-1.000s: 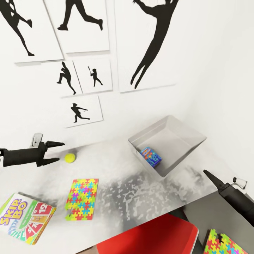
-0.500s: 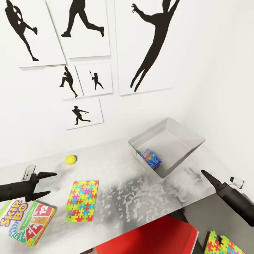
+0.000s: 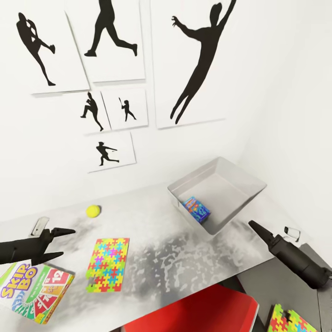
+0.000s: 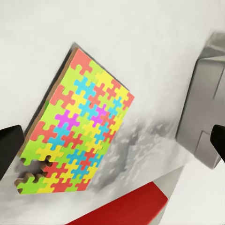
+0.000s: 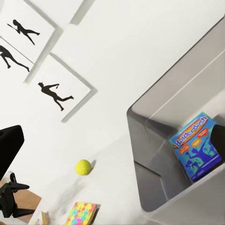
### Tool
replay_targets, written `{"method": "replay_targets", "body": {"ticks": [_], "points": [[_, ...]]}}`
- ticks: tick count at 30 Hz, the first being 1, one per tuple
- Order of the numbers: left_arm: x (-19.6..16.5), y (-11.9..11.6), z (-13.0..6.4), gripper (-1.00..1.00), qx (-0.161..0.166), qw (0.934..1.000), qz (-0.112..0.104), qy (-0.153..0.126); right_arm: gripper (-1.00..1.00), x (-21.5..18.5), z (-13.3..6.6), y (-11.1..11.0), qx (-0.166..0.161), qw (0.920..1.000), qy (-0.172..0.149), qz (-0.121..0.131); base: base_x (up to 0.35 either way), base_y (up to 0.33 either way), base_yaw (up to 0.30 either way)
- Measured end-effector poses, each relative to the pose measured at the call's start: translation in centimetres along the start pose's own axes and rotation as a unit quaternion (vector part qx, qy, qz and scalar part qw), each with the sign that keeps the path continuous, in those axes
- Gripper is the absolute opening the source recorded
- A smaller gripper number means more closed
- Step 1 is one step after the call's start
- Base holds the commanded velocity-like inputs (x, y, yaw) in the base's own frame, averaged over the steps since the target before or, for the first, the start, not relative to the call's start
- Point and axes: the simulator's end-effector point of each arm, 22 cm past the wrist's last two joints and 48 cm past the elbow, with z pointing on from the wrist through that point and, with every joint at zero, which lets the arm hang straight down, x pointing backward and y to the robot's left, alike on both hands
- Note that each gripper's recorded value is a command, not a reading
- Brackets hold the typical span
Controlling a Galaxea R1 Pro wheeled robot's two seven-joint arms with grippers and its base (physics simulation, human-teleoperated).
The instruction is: Put all the toys in the child's room - the three board games (two on the bed and one on the table), the two jigsaw puzzles on the table, and the tennis ball on the table - inside the toy box on the table in the child's room.
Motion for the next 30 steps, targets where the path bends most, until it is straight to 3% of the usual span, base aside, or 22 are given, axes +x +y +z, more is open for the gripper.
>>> {"method": "replay_targets", "body": {"ticks": [30], "points": [[0.2, -1.7, -1.8, 1.0, 0.009, 0.9997, 0.017, -0.013, 1.0, -1.6, -0.3, 2.2, -0.014, 0.9997, -0.012, -0.014, -0.024, 0.0, 0.0]]}}
